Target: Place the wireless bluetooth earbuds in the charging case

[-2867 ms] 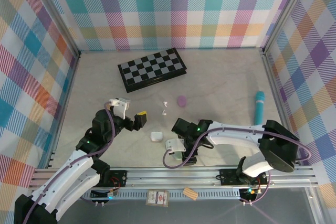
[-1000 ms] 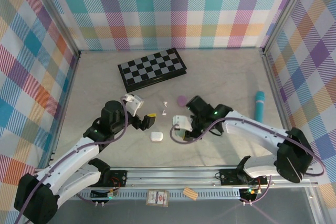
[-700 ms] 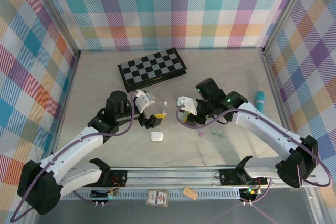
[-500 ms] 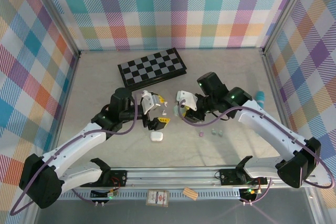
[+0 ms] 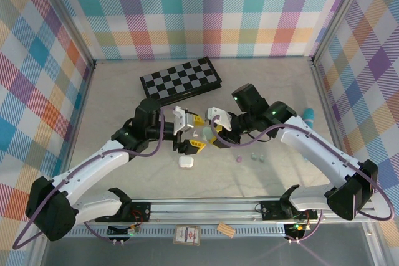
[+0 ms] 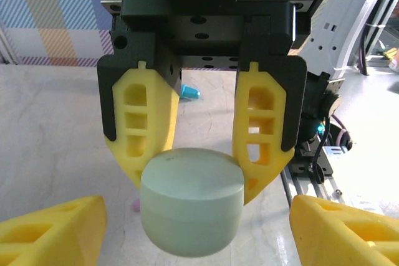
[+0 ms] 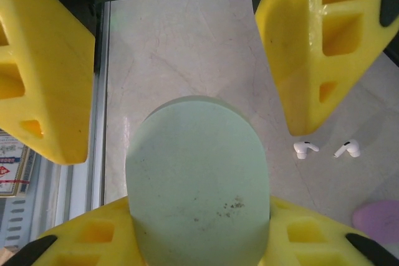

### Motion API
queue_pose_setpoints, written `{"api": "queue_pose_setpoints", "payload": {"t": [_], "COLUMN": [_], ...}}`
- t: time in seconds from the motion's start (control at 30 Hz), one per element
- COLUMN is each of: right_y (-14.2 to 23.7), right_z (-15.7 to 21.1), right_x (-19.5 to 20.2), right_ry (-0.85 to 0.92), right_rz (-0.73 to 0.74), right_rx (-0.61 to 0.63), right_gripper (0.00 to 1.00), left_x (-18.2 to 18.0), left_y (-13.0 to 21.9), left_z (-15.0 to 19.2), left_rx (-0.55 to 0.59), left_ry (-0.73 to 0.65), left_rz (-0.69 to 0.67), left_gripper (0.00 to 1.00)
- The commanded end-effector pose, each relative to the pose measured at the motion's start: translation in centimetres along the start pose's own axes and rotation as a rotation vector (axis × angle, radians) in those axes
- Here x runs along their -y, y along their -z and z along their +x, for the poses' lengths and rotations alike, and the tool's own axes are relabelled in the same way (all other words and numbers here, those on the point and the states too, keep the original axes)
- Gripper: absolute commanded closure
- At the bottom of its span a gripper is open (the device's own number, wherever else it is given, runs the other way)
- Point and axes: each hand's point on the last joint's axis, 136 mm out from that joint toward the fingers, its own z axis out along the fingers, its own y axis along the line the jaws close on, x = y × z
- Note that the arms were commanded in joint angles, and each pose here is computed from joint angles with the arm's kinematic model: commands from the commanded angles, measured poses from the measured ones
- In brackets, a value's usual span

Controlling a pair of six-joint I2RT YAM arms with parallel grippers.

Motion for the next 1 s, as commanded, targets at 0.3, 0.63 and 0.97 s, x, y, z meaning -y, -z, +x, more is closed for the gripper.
{"api": "queue_pose_setpoints", "payload": {"t": [0.3, 0.63, 0.97], "right_y": [0.5, 0.3, -0.4], "right_z": [-2.2, -2.3, -1.0], "right_x": [-0.9, -1.4, -1.0], "right_ry": [0.030, 0.037, 0.039], "right_rz": [-0.047, -0.057, -0.039], "right_rx": [0.060, 0.051, -0.004], "right_gripper": [0.76, 0.76, 0.76], "left_x": [1.1, 1.3, 1.5], "left_y": [-0.7, -0.6, -0.6], "left_z": [-0.7, -0.7, -0.7], "left_rx": [0.006, 0.003, 0.001], "left_ry": [-0.028, -0.029, -0.020], "left_rz": [0.067, 0.064, 0.079], "left_gripper": [0.37, 0.48, 0.58]}}
